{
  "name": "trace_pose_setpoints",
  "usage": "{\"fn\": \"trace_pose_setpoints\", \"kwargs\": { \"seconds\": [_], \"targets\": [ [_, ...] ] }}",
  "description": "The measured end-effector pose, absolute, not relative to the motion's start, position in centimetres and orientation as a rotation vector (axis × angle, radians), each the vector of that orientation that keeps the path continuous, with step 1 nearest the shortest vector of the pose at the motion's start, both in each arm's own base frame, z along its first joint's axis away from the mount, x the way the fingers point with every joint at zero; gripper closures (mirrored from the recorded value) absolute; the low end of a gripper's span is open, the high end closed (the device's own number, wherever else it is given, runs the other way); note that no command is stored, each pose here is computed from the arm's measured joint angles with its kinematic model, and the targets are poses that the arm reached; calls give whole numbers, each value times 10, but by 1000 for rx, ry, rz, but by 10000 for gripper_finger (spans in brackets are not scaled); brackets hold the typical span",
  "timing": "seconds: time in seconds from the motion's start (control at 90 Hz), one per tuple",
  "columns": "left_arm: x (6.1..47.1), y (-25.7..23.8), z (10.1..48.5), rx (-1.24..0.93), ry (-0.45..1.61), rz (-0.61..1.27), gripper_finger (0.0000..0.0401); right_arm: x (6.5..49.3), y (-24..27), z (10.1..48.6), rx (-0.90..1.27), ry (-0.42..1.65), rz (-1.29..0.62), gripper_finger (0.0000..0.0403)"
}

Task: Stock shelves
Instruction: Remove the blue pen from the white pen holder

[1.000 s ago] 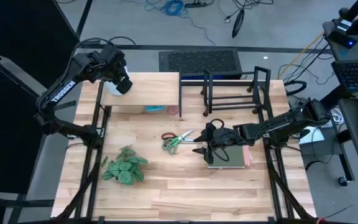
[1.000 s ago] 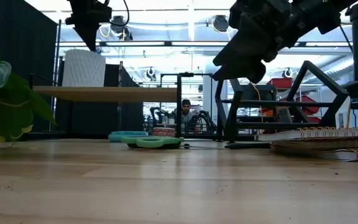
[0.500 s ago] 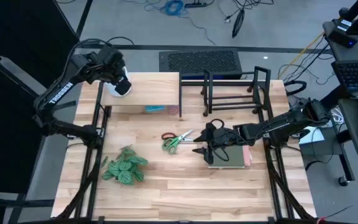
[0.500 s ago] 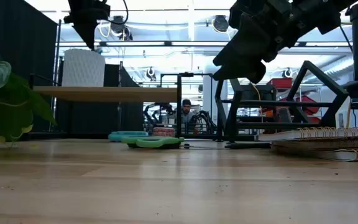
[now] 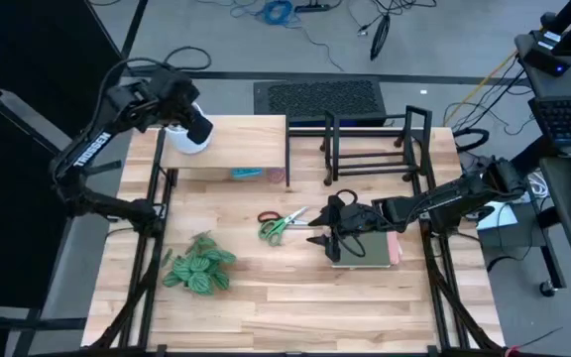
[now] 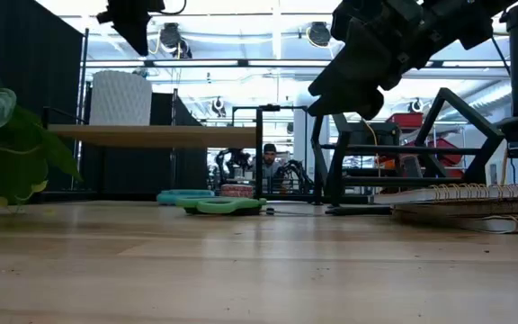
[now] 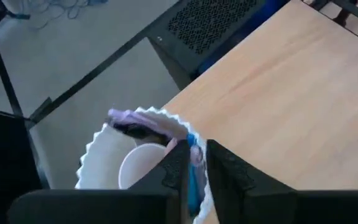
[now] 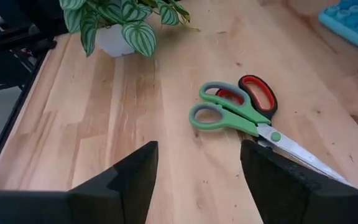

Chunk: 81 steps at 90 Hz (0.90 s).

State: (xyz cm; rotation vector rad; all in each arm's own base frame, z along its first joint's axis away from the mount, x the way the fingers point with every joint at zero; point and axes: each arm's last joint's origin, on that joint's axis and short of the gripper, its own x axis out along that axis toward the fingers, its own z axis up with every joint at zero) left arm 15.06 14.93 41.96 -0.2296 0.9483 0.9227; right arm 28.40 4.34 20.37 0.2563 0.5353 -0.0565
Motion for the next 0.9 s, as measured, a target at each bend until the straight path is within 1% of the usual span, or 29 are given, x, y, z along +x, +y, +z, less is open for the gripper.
{"fn": "trace_pose_setpoints", "kwargs": {
  "seconds": [0.078,0.2,0.267,0.344,0.467,0.678,0.9],
  "targets": [
    [153,151,414,-227,969,916,303,284,43,203,255,538,-57,190],
    [156,154,412,-230,942,926,251,283,44,202,253,552,-58,190],
    [155,155,412,-230,942,936,231,283,43,202,251,559,-59,190],
    [153,157,412,-237,945,948,216,283,43,201,249,562,-60,190],
    [151,161,409,-246,981,954,214,283,43,201,244,562,-58,190],
    [148,163,405,-267,1015,966,231,283,43,202,244,561,-58,190],
    [151,168,384,-281,1062,966,235,283,43,202,245,558,-57,190]
  ]
}}
